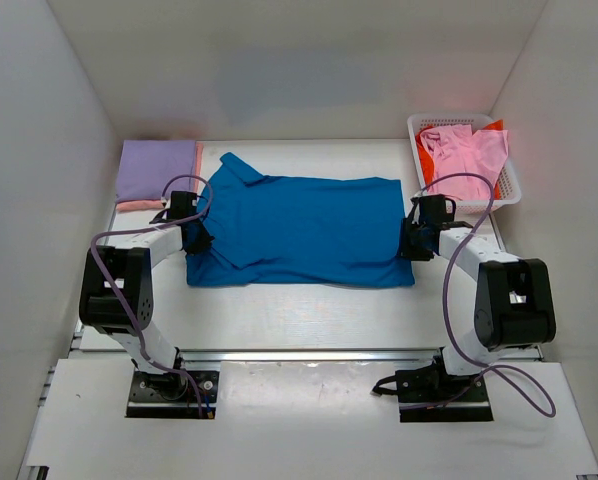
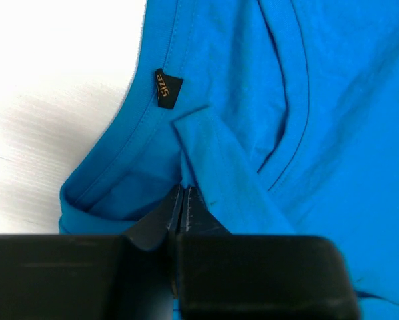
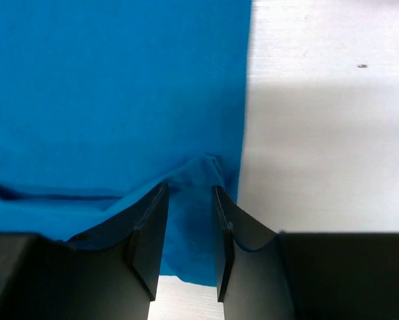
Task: Fold and stack the t-shirts
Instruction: Fold the flattened tshirt in 1/3 of the way
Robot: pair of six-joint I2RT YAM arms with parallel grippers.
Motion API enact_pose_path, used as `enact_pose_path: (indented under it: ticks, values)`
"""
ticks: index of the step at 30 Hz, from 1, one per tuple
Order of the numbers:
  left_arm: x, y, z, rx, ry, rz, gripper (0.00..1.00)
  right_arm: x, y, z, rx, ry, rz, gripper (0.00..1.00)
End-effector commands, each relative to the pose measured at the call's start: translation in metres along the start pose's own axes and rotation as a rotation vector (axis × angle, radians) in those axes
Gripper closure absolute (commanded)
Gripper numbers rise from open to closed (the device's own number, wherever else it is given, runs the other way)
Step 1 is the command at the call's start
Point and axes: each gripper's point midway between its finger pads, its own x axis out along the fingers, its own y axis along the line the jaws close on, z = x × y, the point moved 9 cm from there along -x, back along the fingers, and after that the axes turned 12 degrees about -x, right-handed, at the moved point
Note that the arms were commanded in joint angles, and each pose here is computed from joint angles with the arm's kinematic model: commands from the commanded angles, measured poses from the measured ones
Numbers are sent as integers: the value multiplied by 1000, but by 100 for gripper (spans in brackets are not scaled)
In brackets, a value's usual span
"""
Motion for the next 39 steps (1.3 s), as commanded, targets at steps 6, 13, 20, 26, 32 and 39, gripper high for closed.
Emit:
enact_pose_path:
  ticks: [6,13,20,26,32,39]
  values:
    - [-18,-15,15,5,-58,-77,100,6,-10,2,29,-15,-73,68]
    - [-18,-12,12,3,-42,-68,100,9,-13,3,36,1,-79,68]
    - [-19,-11,13,7,-37,-65,100,12,-12,7,31,6,-38,90]
    - [-24,-11,18,19,-43,-50,100,-1,-12,15,22,-32,-68,100]
    - [-38,-15,31,10,-91,-70,100,-18,-20,22,42,-82,-93,100]
    - [-44,-8,29,5,-92,-71,100,-21,-24,16,45,-90,-96,100]
